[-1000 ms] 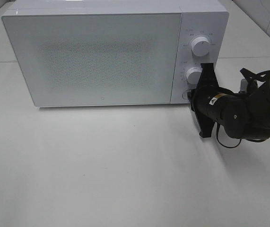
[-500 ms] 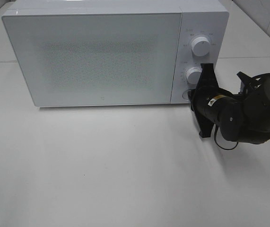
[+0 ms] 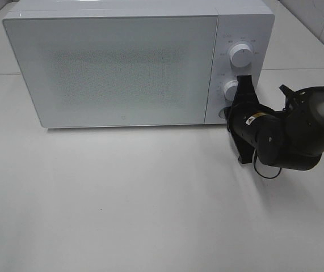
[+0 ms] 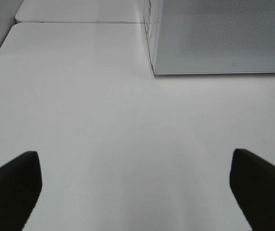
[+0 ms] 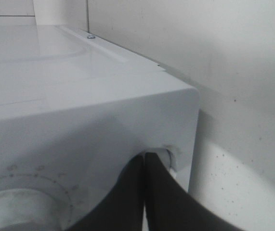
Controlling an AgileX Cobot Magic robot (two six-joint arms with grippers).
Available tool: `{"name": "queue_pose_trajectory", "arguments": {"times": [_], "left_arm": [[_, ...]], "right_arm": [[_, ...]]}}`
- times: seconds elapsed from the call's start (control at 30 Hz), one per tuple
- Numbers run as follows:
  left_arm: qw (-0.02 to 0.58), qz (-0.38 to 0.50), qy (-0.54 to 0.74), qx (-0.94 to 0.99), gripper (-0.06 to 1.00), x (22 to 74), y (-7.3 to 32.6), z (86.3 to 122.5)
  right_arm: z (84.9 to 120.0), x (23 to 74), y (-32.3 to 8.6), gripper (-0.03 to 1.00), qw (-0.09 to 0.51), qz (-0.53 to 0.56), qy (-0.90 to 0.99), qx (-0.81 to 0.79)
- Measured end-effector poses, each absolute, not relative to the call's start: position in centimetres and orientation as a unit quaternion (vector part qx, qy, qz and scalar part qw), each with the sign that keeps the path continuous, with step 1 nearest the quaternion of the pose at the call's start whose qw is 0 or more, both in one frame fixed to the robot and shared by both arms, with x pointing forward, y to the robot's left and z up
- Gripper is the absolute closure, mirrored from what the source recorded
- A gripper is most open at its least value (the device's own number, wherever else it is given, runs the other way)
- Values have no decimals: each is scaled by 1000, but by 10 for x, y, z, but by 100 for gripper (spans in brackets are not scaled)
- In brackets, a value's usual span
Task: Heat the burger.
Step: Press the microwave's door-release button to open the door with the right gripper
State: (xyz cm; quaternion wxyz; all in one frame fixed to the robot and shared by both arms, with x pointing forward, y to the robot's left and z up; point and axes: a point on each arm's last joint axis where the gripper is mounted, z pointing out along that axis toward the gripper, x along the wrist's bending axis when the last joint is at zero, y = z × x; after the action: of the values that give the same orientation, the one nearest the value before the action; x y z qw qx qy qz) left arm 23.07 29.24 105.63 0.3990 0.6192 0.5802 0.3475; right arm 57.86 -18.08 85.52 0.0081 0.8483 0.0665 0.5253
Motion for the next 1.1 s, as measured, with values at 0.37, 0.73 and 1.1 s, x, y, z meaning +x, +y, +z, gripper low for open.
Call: {"name": "queue_pose_trajectory", "arguments": {"times": [0.37,0.73,1.1], "left_arm": [[399,348,580,619,-3,231,292,1056],[399,348,580,619,-3,231,292,1056],[399,348,580,619,-3,231,292,1056]], "right_arm": [[854,588,-180,97,7,507,55,860],[854,592,-182,97,6,492,62,869],[853,586,-185,97,9,501,92,860]]}}
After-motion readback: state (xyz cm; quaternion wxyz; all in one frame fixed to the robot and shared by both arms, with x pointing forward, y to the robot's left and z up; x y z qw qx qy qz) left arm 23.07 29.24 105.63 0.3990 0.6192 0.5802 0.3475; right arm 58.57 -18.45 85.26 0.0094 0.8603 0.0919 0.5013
